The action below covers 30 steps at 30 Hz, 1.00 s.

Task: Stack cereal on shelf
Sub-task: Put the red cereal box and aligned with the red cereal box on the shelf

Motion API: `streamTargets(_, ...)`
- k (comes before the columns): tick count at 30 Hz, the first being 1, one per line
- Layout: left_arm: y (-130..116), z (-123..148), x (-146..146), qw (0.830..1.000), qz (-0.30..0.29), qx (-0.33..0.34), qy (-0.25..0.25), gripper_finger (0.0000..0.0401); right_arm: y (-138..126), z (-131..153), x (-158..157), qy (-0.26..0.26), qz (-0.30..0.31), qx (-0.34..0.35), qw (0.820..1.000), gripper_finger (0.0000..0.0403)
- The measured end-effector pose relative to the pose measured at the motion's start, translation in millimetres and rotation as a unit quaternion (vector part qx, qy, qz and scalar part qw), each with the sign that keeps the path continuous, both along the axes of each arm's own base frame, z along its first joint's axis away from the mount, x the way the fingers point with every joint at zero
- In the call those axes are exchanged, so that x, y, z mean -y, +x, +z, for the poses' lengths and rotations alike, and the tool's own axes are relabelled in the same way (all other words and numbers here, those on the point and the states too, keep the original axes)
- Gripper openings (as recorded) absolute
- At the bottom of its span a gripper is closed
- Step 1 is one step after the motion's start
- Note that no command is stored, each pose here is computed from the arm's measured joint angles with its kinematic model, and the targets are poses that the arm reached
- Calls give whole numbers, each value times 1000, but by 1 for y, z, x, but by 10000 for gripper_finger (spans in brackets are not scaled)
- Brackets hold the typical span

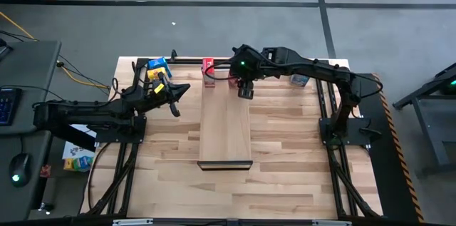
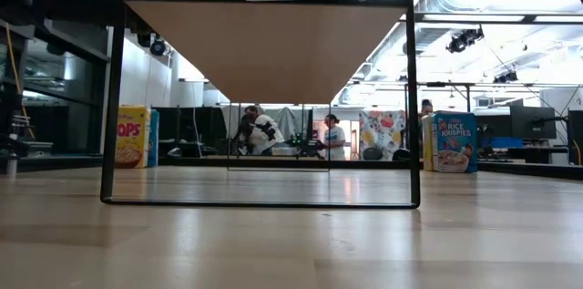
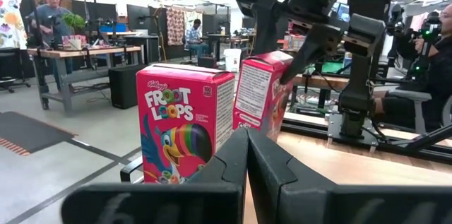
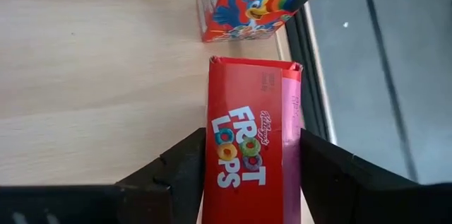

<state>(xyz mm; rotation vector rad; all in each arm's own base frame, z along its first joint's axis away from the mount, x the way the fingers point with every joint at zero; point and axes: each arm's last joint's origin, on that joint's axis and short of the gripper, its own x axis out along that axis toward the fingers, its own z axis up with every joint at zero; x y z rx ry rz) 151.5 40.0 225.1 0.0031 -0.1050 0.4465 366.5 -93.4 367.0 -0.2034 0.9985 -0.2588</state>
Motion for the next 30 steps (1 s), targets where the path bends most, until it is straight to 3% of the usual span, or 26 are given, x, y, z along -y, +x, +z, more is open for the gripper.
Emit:
streamTargets(10, 0, -1, 0, 1000, 0, -4, -1, 0, -4, 10, -1, -13, 14, 2, 1000, 193)
streamTargets(21, 0, -1, 0, 1000, 0, -4, -1, 0, -4, 12, -1, 27, 28, 20, 999, 193)
streamTargets(30, 0, -1, 0, 1000, 0, -5, -1, 0, -3, 12, 2, 30, 26, 29, 999, 193)
